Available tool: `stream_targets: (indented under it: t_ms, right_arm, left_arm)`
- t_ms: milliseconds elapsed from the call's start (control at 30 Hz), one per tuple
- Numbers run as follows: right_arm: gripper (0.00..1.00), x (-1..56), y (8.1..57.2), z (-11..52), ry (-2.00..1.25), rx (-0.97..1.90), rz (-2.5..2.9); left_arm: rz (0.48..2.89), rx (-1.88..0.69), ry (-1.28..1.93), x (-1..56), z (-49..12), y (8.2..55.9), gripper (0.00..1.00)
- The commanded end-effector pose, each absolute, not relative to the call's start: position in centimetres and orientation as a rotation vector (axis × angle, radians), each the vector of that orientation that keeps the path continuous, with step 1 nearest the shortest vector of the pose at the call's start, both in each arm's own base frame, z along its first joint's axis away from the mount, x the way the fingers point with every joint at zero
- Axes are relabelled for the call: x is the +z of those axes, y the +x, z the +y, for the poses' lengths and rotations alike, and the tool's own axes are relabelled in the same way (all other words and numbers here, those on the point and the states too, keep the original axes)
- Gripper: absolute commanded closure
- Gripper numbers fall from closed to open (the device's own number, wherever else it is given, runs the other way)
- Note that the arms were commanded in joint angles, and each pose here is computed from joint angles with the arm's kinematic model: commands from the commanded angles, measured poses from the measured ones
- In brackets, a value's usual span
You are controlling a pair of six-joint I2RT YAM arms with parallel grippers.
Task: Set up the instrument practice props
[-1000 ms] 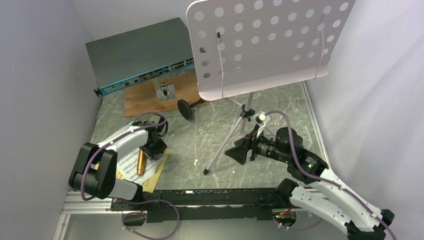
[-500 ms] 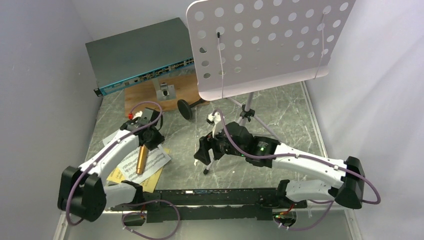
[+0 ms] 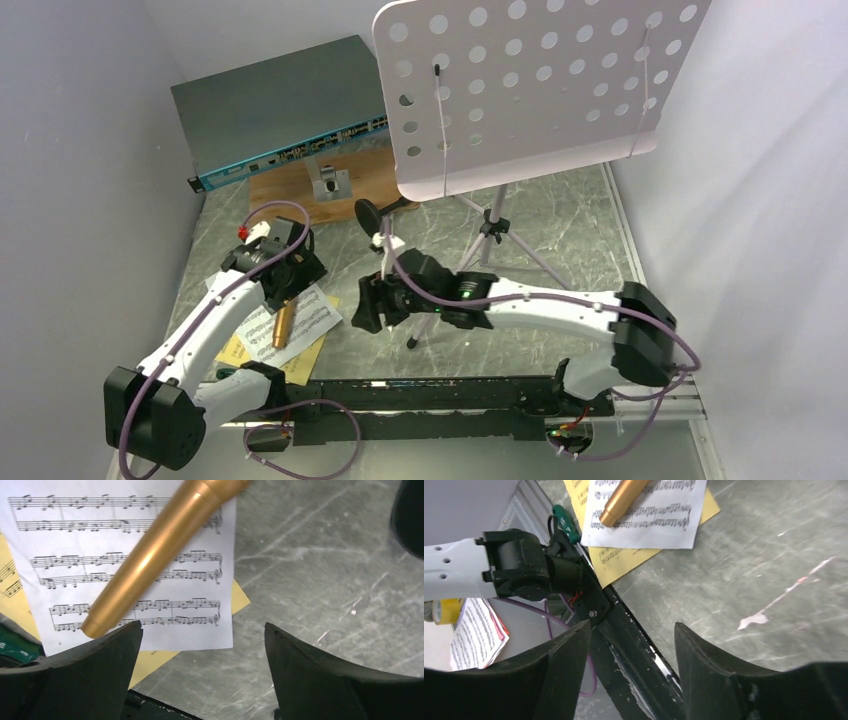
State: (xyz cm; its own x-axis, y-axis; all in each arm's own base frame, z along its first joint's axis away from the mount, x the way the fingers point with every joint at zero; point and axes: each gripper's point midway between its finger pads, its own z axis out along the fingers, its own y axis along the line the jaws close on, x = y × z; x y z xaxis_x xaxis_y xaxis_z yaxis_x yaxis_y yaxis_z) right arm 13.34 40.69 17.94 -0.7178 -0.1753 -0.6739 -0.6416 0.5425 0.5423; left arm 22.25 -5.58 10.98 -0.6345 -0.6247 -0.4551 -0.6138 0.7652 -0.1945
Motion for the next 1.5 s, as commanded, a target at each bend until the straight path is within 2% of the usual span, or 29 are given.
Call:
stream_targets:
  t_ms: [0,100,333,533,667,933,1167,1333,1467]
  right_arm:
    - [0.4,18.0,13.2,44.4,-0.539,1.168,2.292]
    - [0.44,16.0,13.3,45.8,-0.459,1.152,2.378]
    - [0.45,11.4,14.4,47.9,-0.216,1.041,2.54]
    - [0.46,6.6,14.6,48.8,-0.015,0.972,2.675]
    - [0.49,5.5,15.3,49.3,0.098,0.976,2.668]
    - [0.57,2.5,17.4,49.0,0.311,0.931,2.669]
    - [0.59,1.4,19.7,48.7,0.407,0.92,2.636]
    - [0.77,0.9,20.8,48.7,0.443,0.937,2.627]
    - [1.0,2.1,21.3,49.7,0.399,1.012,2.594]
  left_arm:
    - [2.417,0.077,-1.0,11.0,-2.7,21.1,0.01]
    - [2.406,-0.009,-1.031,11.8,-2.5,21.1,0.01]
    - [2.339,-0.12,-0.995,16.2,-2.7,21.3,0.01]
    - [2.402,-0.228,-0.976,15.8,-4.3,19.9,0.0]
    - [2.439,-0.304,-0.919,15.9,-5.3,18.9,0.01]
    - [2.398,-0.326,-0.816,17.6,-5.0,17.8,0.0]
    - [2.403,-0.296,-0.769,17.6,-4.7,18.0,0.0]
    - [2.403,-0.282,-0.745,17.6,-4.6,18.4,0.01]
    - [2.416,-0.263,-0.747,17.3,-4.5,18.9,0.01]
